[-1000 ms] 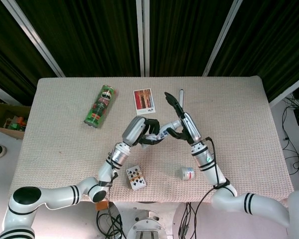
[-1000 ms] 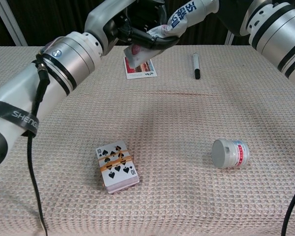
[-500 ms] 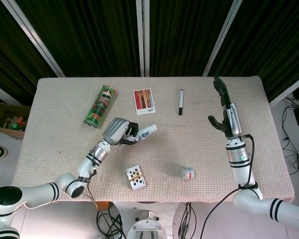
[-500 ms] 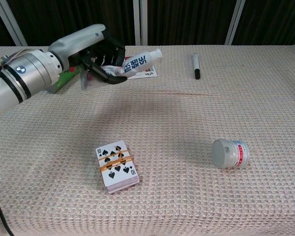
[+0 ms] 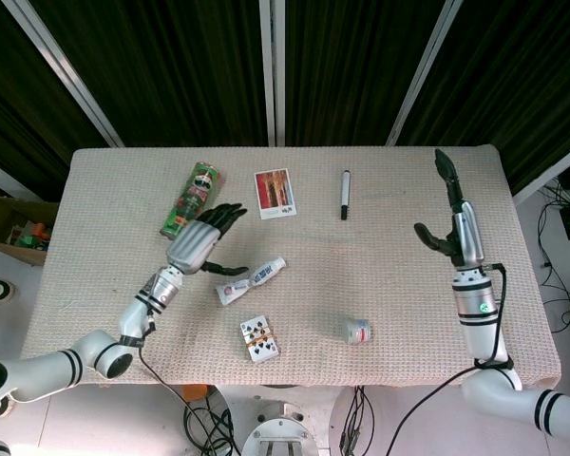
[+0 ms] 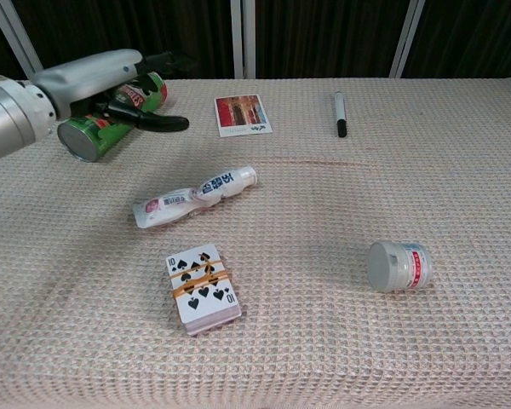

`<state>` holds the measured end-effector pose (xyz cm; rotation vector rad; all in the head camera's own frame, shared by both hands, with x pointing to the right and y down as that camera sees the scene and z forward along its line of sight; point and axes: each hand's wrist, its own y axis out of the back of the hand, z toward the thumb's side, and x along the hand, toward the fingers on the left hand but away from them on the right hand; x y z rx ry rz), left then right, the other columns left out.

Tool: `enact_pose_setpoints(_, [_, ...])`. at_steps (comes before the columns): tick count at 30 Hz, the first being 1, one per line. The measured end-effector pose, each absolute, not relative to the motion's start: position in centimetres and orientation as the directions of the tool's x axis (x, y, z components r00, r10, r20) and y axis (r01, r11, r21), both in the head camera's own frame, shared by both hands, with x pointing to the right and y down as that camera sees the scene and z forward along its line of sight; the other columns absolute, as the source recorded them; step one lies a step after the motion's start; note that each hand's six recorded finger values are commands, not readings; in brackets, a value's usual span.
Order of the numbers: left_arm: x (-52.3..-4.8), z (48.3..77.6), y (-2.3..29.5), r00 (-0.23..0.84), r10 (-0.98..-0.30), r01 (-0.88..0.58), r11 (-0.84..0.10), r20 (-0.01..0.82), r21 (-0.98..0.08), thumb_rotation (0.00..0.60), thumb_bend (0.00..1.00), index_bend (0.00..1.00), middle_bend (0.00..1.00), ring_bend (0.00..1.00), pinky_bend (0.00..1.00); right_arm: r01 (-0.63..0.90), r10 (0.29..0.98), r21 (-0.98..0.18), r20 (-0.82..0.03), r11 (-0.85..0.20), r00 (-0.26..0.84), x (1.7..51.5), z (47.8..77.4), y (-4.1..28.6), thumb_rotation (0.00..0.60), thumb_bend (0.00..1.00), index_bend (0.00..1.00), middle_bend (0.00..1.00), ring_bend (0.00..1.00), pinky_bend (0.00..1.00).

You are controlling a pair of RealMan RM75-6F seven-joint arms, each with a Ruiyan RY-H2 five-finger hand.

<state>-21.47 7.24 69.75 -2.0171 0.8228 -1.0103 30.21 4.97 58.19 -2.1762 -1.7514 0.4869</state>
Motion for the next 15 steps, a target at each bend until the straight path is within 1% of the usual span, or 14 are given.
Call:
enact_pose_setpoints(4, [-26.4, 67.3, 7.2, 0.397, -0.851, -0.211, -0.449, 0.343, -0.868, 0.172, 0.00, 0.03, 0.05, 0.05, 0.17, 0.765, 0.979, -0.612, -0.102, -0.199, 0.174, 32.2, 58.7, 6.1, 0.193, 0.00, 0.00, 0.00, 0.00, 0.00])
enact_pose_setpoints(8, [-32.2, 65.0, 8.5, 0.288, -0.906, -0.216, -0.378, 0.311, -0.900, 0.172, 0.00, 0.04, 0.06, 0.05, 0.17, 0.558, 0.982, -0.807, -0.154, -0.191, 0.113, 35.4, 59.5, 8.3, 0.192, 0.00, 0.00, 0.00, 0.00, 0.00])
enact_pose_setpoints(11, [-36.4, 63.7, 10.7, 0.208, -0.924, -0.207, -0.362, 0.320, -0.909, 0.170, 0.00, 0.04, 0.07, 0.05, 0.17, 0.394, 0.977, -0.896, -0.209, -0.205, 0.034, 38.8, 60.0, 11.0, 0.192, 0.00, 0.00, 0.00, 0.00, 0.00])
enact_pose_setpoints(15, [-40.1, 63.1, 14.2, 0.134, -0.925, -0.196, -0.377, 0.356, -0.905, 0.172, 0.00, 0.05, 0.07, 0.05, 0.17, 0.274, 0.960, -0.932, -0.269, -0.238, -0.081, 43.0, 60.1, 14.6, 0.192, 0.00, 0.00, 0.00, 0.00, 0.00])
